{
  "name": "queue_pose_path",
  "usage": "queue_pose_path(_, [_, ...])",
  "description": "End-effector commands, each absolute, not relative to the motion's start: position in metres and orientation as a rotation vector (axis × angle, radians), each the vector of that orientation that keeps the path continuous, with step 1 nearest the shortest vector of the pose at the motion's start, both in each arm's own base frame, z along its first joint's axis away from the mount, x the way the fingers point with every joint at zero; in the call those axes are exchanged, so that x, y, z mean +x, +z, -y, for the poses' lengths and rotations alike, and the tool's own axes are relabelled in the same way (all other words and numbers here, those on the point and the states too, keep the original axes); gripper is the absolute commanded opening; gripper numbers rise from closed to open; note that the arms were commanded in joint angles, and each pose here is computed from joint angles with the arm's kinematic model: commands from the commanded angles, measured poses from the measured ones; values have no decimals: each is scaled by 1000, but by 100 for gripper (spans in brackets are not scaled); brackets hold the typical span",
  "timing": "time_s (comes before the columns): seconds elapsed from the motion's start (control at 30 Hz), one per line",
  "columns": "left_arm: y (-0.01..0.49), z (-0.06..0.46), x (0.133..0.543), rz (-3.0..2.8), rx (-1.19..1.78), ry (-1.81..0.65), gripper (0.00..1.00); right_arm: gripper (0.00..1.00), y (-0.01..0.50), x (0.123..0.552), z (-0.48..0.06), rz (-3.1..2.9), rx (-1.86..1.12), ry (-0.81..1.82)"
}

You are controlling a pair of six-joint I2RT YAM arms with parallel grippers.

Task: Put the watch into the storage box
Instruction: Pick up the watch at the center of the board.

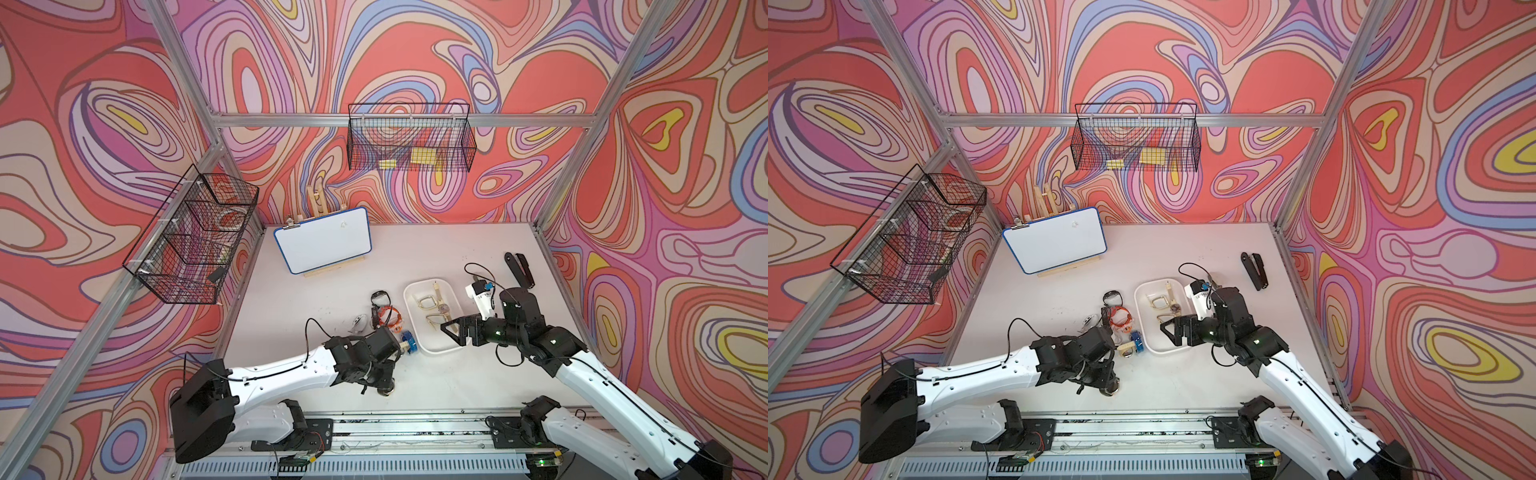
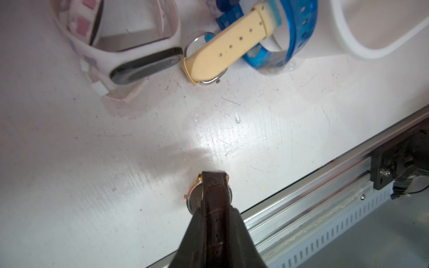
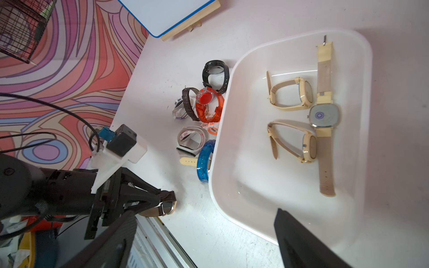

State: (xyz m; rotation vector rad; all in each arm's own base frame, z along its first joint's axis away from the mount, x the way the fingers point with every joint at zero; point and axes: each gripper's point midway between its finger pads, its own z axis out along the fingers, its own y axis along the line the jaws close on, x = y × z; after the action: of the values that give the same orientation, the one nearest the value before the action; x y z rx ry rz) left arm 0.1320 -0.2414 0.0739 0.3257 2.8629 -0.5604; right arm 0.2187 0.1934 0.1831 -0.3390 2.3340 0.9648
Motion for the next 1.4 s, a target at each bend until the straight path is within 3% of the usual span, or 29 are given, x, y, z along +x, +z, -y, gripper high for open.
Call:
queue_pose_path(0.0, [92,245,136,-2792,340,-609,17,98,176,212,-205,-2343,-328,1097])
queue_pose_path(0.57, [152,234,162,-2581,152,-778,15,95,137,158,-306,-2328,-423,1367])
queue_pose_path(0.77, [157,235,164,-2571,148,-780,14,87,126,156,-340,-2365,-479,1370])
queue_pose_path(1.37, [162,237,165,-2555,137,-806,14,65,126,164,-358,-2338,-430,1448])
